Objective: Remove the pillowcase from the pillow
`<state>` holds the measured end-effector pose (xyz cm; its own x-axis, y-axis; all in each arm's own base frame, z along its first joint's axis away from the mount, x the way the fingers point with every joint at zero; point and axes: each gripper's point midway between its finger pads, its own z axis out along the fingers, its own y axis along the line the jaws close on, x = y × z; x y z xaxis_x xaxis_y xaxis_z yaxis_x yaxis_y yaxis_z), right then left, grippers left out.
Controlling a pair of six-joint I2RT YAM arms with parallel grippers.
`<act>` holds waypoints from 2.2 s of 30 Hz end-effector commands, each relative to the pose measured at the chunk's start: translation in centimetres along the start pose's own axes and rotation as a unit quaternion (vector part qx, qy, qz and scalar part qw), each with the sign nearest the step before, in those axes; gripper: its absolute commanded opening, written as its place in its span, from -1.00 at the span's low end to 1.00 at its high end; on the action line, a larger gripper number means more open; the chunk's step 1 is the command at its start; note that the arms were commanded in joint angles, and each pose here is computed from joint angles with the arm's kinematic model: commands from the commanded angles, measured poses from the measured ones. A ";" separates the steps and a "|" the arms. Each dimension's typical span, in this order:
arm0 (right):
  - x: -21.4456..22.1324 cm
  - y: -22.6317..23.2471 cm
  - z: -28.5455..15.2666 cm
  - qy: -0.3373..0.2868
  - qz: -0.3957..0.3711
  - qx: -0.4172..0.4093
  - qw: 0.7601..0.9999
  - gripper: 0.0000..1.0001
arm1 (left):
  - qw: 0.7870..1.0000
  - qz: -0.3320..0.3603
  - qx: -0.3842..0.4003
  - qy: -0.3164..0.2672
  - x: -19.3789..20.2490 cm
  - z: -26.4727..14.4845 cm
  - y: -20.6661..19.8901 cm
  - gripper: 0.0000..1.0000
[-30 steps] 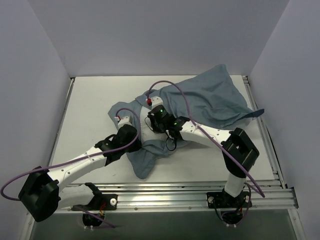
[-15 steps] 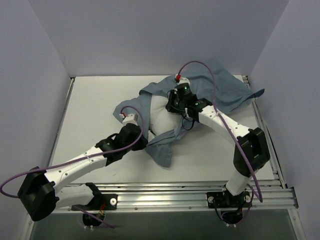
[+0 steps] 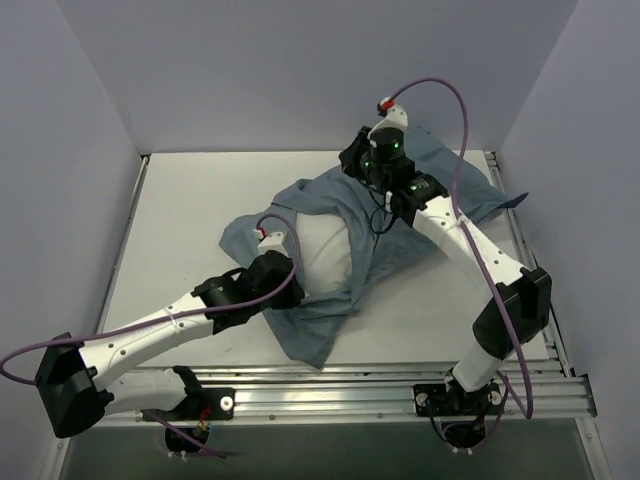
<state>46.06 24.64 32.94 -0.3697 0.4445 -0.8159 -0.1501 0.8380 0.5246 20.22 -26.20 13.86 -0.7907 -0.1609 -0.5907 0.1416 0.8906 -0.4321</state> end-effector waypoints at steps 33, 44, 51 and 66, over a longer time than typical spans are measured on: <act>28.9 -3.0 -14.8 0.222 -0.134 0.073 0.963 0.82 | 0.998 -0.047 -0.042 0.005 3.2 1.9 3.8 -0.94; 34.0 -3.7 -13.5 0.273 -0.163 0.079 0.945 0.94 | 0.998 -0.048 -0.044 0.005 3.2 1.8 3.9 -0.94; 35.5 -5.4 -11.2 0.294 -0.149 0.093 0.940 -0.51 | 0.998 -0.047 -0.041 0.005 3.2 1.8 3.8 -0.94; 18.1 2.7 -2.5 0.088 0.031 -0.034 0.995 -1.00 | 0.999 -0.034 -0.022 0.018 3.2 1.6 2.8 -0.95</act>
<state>29.44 33.07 8.26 -0.7709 0.1682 -0.6143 -0.1432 0.8940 0.4245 21.17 -24.31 10.19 -0.7514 -0.2847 -0.5952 0.0135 0.8953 -0.4453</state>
